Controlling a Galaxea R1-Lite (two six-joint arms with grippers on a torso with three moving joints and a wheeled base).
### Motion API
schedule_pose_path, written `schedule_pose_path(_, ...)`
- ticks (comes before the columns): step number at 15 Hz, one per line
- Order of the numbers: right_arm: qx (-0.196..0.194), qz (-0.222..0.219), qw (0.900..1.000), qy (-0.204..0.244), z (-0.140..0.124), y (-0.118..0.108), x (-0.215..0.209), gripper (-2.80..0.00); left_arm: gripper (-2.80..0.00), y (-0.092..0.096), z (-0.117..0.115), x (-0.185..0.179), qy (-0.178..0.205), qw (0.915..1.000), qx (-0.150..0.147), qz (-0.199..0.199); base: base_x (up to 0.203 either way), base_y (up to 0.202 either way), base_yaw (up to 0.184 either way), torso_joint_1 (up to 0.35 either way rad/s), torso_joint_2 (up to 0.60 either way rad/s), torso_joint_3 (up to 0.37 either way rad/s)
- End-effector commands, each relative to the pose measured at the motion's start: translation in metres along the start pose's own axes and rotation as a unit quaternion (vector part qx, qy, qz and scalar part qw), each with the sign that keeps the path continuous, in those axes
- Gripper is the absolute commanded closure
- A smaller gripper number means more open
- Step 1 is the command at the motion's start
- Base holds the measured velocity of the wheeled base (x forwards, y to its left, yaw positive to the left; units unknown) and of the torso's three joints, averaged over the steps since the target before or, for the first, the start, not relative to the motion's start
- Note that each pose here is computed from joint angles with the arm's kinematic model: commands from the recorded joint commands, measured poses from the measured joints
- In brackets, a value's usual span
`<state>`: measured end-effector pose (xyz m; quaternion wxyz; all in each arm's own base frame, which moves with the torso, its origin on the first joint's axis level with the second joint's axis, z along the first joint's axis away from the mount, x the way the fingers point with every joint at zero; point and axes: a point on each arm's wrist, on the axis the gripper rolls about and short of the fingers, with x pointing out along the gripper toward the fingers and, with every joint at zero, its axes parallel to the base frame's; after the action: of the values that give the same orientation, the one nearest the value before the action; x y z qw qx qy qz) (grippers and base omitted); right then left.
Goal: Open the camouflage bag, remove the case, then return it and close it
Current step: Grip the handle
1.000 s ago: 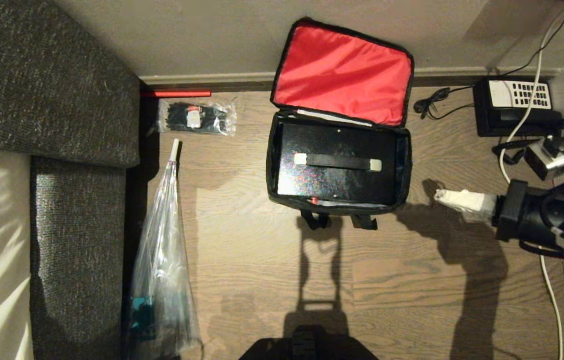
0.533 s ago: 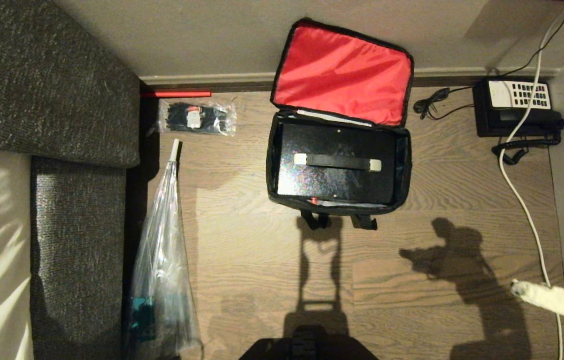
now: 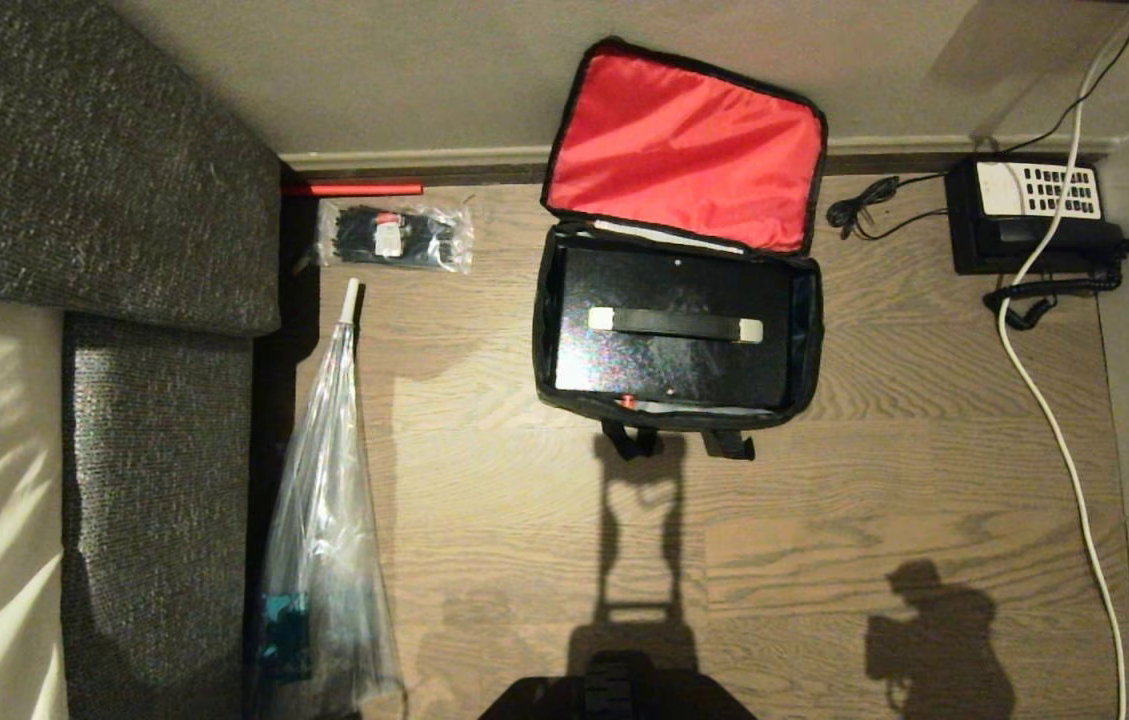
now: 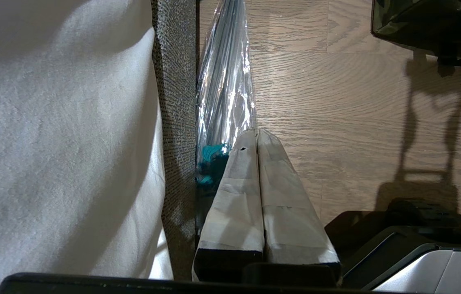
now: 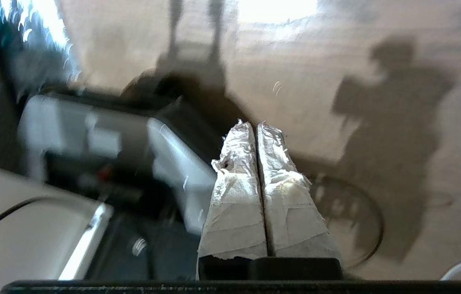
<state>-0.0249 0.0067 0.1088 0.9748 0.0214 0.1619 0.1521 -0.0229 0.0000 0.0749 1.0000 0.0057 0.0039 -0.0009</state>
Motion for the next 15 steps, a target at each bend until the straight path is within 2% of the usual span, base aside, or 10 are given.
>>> schedule_pose_path(1, -0.015, -0.024, 0.998, -0.055, -0.014, 0.002, -0.008, 0.00, 0.00, 0.000, 0.000, 0.000, 0.000, 1.0000, 0.000, 0.000, 0.000, 0.000, 0.000, 0.000, 0.00, 0.000)
schedule_pose_path(3, -0.036, -0.117, 0.991, -0.060, -0.023, -0.004, -0.002, 0.00, 0.00, 0.000, 0.000, 0.000, 0.000, 1.0000, 0.001, 0.000, 0.000, 0.000, 0.000, 0.000, 0.00, 0.000)
schedule_pose_path(5, -0.004, -0.109, 0.991, -0.082, -0.025, -0.004, -0.002, 0.00, 0.00, 0.000, 0.000, 0.000, 0.000, 1.0000, 0.001, 0.000, 0.000, 0.000, 0.000, 0.000, 0.00, 0.000)
schedule_pose_path(7, -0.007, -0.107, 0.988, -0.115, -0.028, -0.003, -0.005, 0.00, 0.00, 0.000, 0.000, 0.000, 0.000, 1.0000, 0.000, 0.000, 0.000, 0.000, 0.000, 0.000, 0.00, 0.000)
schedule_pose_path(8, -0.007, -0.107, 0.988, -0.109, -0.029, -0.003, -0.006, 0.00, 0.00, 0.000, 0.000, 0.000, 0.000, 1.0000, 0.000, 0.000, 0.000, 0.000, 0.000, 0.000, 0.00, 0.000)
schedule_pose_path(12, -0.045, -0.113, 0.985, -0.122, -0.028, -0.004, -0.003, 0.00, 0.00, 0.000, 0.000, 0.000, 0.000, 1.0000, 0.000, 0.000, 0.000, 0.000, 0.000, 0.000, 0.00, 0.000)
schedule_pose_path(14, -0.069, -0.129, 0.973, -0.180, -0.020, -0.005, -0.003, 0.00, 0.00, 0.000, 0.000, 0.000, 0.000, 1.0000, 0.000, 0.000, 0.000, 0.000, 0.000, 0.000, 0.00, 0.000)
schedule_pose_path(15, -0.079, -0.138, 0.969, -0.190, -0.024, -0.007, 0.003, 0.00, 0.00, 0.000, 0.000, 0.000, 0.000, 1.0000, -0.001, 0.000, 0.000, 0.000, 0.000, 0.000, 0.00, 0.000)
